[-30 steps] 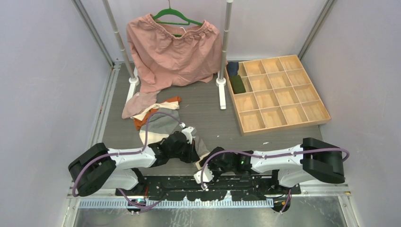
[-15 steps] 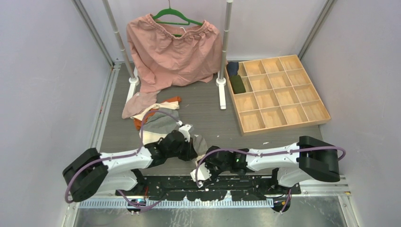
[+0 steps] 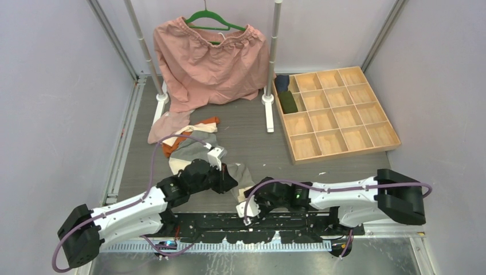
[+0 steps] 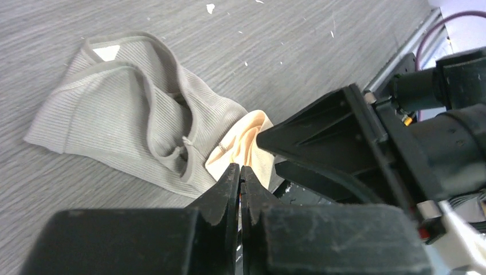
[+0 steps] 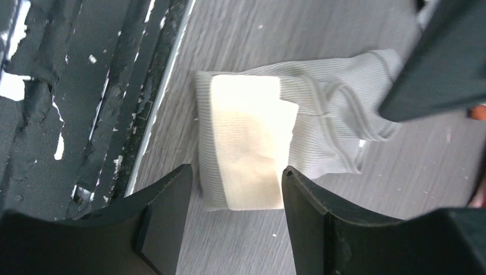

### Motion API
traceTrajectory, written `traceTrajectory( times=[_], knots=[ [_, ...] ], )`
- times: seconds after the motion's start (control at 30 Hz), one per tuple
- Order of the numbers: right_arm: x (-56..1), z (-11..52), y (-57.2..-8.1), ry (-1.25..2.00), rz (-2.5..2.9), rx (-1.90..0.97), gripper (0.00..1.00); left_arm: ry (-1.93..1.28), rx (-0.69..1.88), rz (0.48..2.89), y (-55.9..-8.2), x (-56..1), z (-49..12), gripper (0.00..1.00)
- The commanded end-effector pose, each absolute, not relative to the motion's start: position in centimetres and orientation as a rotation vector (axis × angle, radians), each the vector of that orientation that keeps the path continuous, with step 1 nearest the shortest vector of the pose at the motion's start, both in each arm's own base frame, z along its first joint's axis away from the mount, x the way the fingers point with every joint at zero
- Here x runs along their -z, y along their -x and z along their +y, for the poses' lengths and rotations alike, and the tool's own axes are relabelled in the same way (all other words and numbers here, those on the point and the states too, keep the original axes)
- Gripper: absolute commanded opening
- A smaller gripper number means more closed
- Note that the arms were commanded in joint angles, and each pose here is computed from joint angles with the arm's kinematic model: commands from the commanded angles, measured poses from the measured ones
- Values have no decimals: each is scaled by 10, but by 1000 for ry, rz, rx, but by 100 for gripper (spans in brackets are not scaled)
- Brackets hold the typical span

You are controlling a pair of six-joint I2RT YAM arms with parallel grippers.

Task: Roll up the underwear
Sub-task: Roll the underwear to the center of the board.

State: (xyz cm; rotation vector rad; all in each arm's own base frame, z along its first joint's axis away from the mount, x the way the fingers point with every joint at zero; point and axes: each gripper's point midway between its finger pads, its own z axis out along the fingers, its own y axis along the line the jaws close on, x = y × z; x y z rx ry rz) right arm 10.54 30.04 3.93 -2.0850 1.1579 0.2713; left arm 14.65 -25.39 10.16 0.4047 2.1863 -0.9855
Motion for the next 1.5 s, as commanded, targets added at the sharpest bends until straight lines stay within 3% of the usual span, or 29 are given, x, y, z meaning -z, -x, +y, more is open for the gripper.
traceTrajectory(
  times=[0.0,0.23,0.4,0.7,1.23,1.47],
  knots=[
    [-86,318,-108,1848,1108,-358,65,-501,1112,2143,-130,-107,-266,4],
    [-109,305,-112,1666,1115,-384,70,-600,1194,2079,-119,-123,-286,3],
    [-111,297,-118,1596,1176,-368,64,-706,1191,2104,-108,-114,-305,1],
    [-129,281,-125,1357,1240,-428,64,-642,1064,2144,-126,-93,-311,1],
    [-128,277,-125,1398,1253,-393,64,-642,998,2210,-126,-69,-302,1],
    [-117,276,-117,1571,1219,-358,69,-623,946,2233,-127,-58,-292,1]
  ],
)
